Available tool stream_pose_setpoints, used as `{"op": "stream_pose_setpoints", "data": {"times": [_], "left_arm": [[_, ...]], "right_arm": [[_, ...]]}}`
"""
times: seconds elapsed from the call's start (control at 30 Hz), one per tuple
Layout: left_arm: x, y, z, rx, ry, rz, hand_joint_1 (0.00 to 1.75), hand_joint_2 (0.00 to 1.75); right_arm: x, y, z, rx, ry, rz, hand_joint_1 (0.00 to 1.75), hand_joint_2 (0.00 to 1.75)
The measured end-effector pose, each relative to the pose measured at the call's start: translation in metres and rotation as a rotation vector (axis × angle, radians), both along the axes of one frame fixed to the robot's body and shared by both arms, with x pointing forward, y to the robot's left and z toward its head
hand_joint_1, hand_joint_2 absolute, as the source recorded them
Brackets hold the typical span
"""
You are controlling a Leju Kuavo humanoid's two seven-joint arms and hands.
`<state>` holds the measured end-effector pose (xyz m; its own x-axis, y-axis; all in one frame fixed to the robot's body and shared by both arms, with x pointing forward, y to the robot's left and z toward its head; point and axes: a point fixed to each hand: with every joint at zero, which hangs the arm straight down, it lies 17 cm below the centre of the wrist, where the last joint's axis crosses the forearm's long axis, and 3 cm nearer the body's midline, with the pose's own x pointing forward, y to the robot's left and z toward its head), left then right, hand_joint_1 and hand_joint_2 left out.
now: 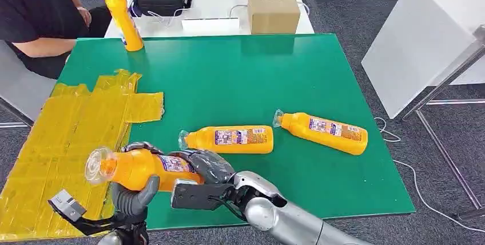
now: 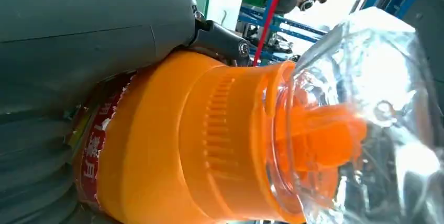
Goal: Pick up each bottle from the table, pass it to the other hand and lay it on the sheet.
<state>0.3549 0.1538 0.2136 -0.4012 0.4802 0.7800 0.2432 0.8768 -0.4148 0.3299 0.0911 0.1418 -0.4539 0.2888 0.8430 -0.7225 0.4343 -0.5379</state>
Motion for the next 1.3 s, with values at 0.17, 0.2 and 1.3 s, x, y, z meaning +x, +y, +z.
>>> {"op": "stream_pose_setpoints", "data": {"times": [0.17, 0.2, 1.3], "left_arm": [[0.002, 0.0, 0.002, 0.005, -0.006, 0.003, 1.75, 1.75], [0.002, 0.001, 0.002, 0.019, -0.011, 0.012, 1.75, 1.75], [0.059, 0.048, 0.005, 1.436, -0.327, 0.712, 1.75, 1.75]], "right_arm": [[0.003, -0.004, -0.001, 0.004, -0.024, -0.025, 0.0, 0.0], [0.004, -0.006, 0.001, 0.014, -0.041, -0.043, 0.0, 0.0], [0.035, -0.095, 0.025, 0.086, -0.119, -0.232, 0.0, 0.0]]}}
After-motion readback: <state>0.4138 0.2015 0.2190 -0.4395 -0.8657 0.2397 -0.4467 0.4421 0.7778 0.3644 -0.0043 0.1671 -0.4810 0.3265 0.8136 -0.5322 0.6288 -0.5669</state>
